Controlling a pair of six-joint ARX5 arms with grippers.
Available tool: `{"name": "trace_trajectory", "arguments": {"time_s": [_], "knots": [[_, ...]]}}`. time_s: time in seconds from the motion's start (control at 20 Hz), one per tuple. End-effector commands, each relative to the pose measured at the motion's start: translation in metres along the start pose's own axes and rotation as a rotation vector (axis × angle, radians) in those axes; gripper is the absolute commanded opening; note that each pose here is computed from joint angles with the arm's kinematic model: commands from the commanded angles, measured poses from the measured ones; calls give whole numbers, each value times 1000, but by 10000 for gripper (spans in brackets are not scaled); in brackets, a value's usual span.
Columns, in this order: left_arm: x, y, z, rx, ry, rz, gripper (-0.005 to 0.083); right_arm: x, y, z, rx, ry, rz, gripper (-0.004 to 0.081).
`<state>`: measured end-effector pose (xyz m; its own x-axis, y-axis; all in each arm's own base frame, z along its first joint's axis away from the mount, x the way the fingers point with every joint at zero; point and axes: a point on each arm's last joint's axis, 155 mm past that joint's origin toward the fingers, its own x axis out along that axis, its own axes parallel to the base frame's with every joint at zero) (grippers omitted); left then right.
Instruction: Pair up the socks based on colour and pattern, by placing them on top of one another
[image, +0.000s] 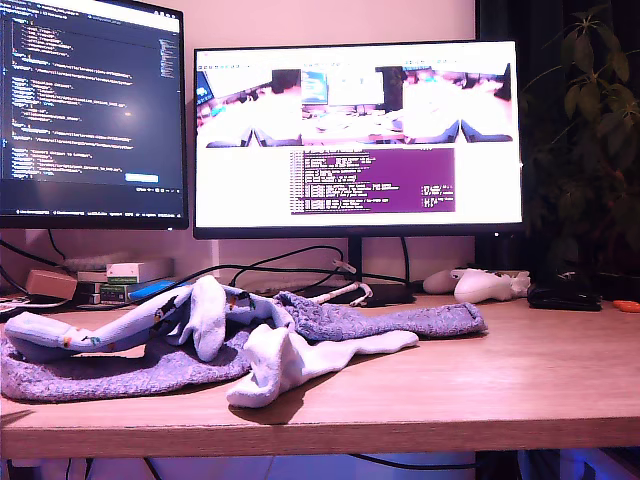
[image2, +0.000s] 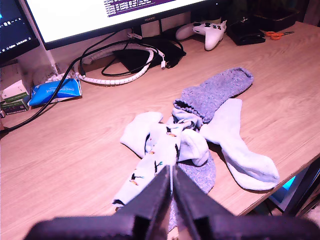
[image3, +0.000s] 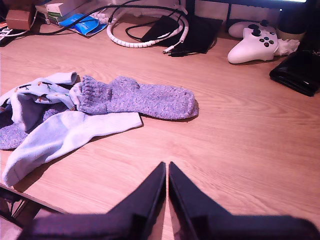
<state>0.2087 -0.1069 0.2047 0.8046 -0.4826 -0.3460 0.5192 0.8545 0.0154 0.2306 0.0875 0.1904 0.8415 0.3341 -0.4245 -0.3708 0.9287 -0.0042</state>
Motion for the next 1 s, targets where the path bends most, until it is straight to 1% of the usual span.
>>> {"name": "trace_trajectory", "arguments": {"time_s": [0.0, 0.35, 0.5, 0.6, 0.7, 0.75, 0.85, 0.95], "knots": [[2, -1, -14, -11, 45, -4, -19, 1, -4, -17, -1, 61, -21, -13], [2, -1, -14, -11, 45, -4, -19, 2, -4, -16, -1, 56, -22, -13], [2, 0, -10, -7, 30, -3, -19, 8, -3, -9, -2, 39, -16, -13], [6, 0, -3, -1, 6, -5, -19, 20, 2, -2, -1, 32, 14, -13], [12, -2, 5, 3, -13, -26, -19, 36, 4, 0, -1, 44, 32, -13], [16, -3, 6, 2, -11, -40, -19, 46, 4, -2, 0, 60, 32, -13], [23, -7, 5, -3, 4, -73, -19, 66, 3, 1, 1, 60, 33, -13], [32, -10, 4, -8, 17, -105, -19, 86, 2, 0, 3, 95, 34, -13]]}}
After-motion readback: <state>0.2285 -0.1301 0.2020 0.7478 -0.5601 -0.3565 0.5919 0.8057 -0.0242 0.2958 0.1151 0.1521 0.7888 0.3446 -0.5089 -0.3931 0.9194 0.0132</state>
